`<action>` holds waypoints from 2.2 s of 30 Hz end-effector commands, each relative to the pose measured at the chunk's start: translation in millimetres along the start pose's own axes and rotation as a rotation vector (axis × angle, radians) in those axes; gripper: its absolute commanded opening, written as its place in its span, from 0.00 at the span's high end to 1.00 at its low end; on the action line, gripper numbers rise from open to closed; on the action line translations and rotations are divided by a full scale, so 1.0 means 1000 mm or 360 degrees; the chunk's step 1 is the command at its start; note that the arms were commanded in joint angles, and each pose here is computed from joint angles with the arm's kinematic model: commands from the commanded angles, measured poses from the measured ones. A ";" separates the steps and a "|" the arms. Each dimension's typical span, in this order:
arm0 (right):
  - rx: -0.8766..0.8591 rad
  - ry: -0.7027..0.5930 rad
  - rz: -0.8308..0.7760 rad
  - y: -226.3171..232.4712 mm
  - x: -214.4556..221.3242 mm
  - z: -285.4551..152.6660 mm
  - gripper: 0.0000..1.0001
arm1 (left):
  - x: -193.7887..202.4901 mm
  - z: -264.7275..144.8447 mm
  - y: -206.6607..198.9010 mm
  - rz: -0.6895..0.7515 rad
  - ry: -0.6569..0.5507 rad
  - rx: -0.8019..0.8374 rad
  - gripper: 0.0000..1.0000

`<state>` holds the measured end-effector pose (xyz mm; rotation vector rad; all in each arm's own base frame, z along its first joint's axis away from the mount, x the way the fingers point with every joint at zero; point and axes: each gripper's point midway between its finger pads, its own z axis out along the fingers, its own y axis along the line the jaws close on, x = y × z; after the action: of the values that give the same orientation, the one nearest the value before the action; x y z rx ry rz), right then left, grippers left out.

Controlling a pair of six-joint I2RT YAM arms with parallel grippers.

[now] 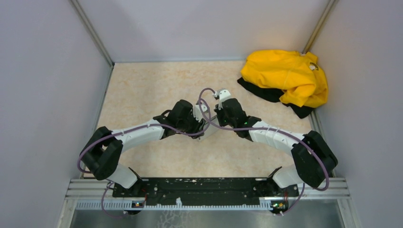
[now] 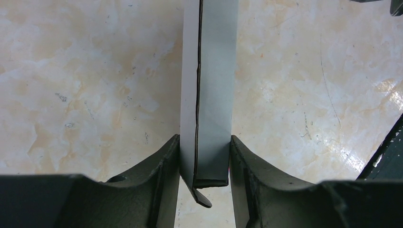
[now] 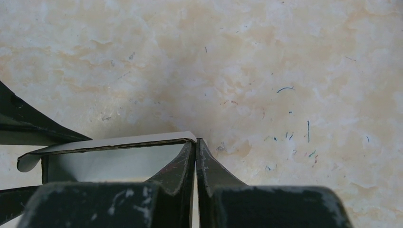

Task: Fold the paper box

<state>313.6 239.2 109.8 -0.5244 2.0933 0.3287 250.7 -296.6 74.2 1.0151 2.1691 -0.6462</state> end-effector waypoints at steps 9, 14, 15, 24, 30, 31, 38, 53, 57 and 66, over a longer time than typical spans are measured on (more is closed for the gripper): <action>0.0086 -0.0136 0.0092 -0.012 -0.030 -0.024 1.00 | -0.009 0.006 0.010 0.0030 0.0000 -0.0073 0.52; 0.0107 -0.0150 0.0117 -0.016 -0.021 -0.029 1.00 | -0.013 0.013 0.006 0.0024 -0.0016 -0.0026 0.52; 0.0105 -0.0151 0.0120 -0.016 -0.018 -0.029 1.00 | -0.014 0.014 0.006 0.0023 -0.0018 -0.0023 0.52; 0.0131 -0.0151 0.0148 -0.021 0.004 -0.029 1.00 | -0.021 0.017 0.009 0.0048 -0.0026 -0.0042 0.52; 0.0138 -0.0181 0.0180 -0.022 0.011 -0.032 1.00 | -0.025 0.019 0.008 0.0055 -0.0029 -0.0039 0.53; 0.0139 -0.0185 0.0181 -0.022 0.011 -0.033 1.00 | -0.024 0.019 0.007 0.0055 -0.0023 -0.0037 0.53; 0.0155 -0.0220 0.0200 -0.024 -0.001 -0.041 0.89 | -0.024 0.018 0.008 0.0058 -0.0026 -0.0044 0.53; 0.0280 -0.0307 0.0253 -0.043 -0.024 -0.049 0.48 | -0.028 0.009 0.005 0.0094 -0.0062 -0.0040 0.53; 0.0269 -0.0351 0.0334 -0.047 -0.036 -0.044 0.48 | -0.030 0.007 0.003 0.0116 -0.0077 -0.0024 0.53; 0.0147 -0.0409 0.0421 -0.051 -0.067 -0.022 0.48 | -0.029 0.009 0.000 0.0155 -0.0071 -0.0007 0.53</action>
<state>330.4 177.6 143.1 -0.1487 2.0092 0.2962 268.1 -310.4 75.4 1.0582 2.1331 -0.5948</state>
